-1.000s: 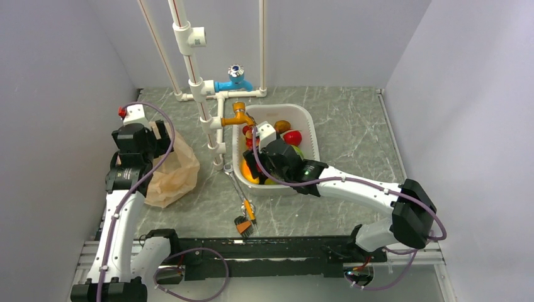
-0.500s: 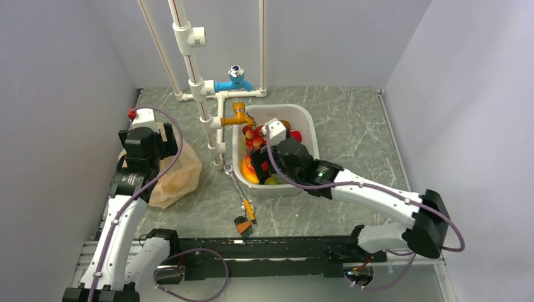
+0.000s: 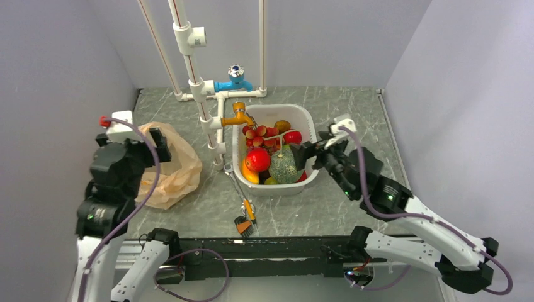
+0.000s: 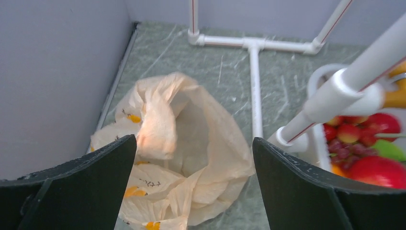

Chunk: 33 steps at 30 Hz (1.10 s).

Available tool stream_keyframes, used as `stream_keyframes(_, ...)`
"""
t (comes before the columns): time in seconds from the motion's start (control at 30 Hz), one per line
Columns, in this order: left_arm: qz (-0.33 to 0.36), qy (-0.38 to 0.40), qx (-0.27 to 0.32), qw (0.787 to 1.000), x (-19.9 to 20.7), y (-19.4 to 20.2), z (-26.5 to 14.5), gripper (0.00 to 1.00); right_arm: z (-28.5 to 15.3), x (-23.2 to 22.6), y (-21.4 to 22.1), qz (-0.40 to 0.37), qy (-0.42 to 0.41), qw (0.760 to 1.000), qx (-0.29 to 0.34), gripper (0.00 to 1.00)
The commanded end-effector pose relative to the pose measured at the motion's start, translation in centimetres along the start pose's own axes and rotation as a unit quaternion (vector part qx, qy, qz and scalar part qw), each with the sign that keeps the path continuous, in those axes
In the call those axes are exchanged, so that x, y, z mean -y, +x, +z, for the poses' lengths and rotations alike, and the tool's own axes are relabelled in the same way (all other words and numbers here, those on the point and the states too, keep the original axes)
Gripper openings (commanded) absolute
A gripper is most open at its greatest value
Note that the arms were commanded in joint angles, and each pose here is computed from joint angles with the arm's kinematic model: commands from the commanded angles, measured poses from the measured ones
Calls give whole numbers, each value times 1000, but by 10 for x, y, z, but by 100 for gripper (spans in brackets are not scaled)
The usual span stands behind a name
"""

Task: Take the fake fruits out of the plastic bag
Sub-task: Reset both arms

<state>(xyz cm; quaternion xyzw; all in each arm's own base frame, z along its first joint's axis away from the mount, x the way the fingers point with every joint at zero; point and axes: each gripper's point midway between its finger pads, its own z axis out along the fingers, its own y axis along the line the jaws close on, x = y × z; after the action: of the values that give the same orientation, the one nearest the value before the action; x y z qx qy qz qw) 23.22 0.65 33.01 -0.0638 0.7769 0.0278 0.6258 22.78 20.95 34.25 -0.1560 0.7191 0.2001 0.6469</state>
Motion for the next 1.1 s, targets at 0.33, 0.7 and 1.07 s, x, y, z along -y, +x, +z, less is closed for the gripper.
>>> stream_keyframes(0.33,-159,186,180,953,27,-121,-160,98,-74,57,-68,19,62,993,97,99)
stream_keyframes(0.7,-209,197,243,926,11,-137,-212,98,-116,99,-99,61,133,978,150,99)
stream_keyframes(1.07,-220,196,223,929,13,-125,-205,98,-134,100,-107,89,103,972,191,100)
